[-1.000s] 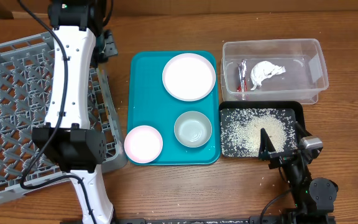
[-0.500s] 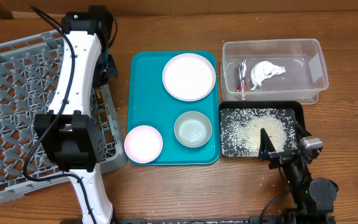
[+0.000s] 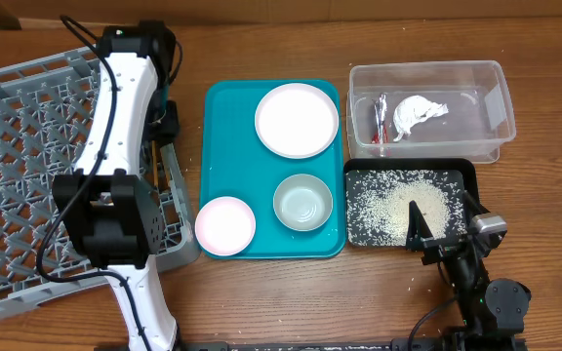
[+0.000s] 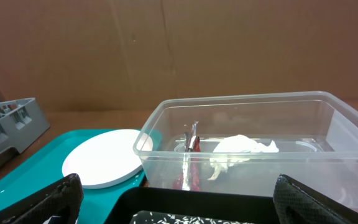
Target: Sort waste into correct bins and load items into the dishwasher
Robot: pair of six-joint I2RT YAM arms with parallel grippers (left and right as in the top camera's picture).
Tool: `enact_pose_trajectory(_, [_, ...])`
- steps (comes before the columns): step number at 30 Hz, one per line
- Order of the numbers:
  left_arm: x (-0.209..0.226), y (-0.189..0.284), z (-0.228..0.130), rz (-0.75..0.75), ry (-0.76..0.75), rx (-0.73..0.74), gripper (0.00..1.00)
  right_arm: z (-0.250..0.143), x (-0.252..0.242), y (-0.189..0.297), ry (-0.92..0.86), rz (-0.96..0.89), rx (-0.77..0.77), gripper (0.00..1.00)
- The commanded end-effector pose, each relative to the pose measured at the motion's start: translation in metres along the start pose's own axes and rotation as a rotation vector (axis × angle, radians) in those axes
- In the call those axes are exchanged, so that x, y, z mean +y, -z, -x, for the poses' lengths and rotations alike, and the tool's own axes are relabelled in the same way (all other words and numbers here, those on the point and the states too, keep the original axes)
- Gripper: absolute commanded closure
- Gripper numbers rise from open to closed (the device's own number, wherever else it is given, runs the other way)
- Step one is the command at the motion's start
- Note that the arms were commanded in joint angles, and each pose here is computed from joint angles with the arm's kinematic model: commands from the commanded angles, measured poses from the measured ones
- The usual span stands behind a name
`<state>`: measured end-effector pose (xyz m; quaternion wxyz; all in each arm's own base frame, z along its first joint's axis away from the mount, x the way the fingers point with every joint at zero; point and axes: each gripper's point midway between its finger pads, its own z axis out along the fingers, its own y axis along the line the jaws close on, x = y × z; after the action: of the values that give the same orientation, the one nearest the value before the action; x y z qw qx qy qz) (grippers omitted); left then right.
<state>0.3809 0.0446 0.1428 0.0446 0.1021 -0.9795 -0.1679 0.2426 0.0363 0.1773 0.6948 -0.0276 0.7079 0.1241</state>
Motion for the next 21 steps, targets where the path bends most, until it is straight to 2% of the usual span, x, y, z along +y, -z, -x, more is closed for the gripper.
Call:
enact_pose_trajectory(1, [0.01,0.042,0.005,-0.062,0.061,-0.106,0.56,-0.001,-0.002,0.0,0.005,-0.006,-0.006,0.0])
enact_pose_trajectory(8, [0.037,0.117,-0.024,-0.15,0.143,-0.305,0.56,-0.001,-0.002,0.0,0.005,-0.006,-0.006,0.0])
enact_pose_trajectory(11, [0.052,0.145,-0.053,-0.175,0.174,-0.39,0.57,-0.001,-0.002,0.0,0.005,-0.006,-0.006,0.0])
enact_pose_trajectory(14, [0.063,0.154,-0.08,-0.19,0.214,-0.42,0.56,-0.001,-0.002,0.0,0.005,-0.006,-0.006,0.0])
enact_pose_trajectory(16, [0.068,0.153,-0.098,-0.197,0.233,-0.433,0.52,-0.001,-0.002,0.0,0.006,-0.006,-0.006,0.0])
enact_pose_trajectory(18, [0.063,0.149,-0.106,-0.233,0.25,-0.443,0.49,-0.001,-0.002,0.0,0.005,-0.006,-0.006,0.0])
enact_pose_trajectory(21, [0.042,0.135,-0.103,-0.314,0.237,-0.435,0.53,-0.001,-0.002,0.0,0.005,-0.006,-0.006,0.0])
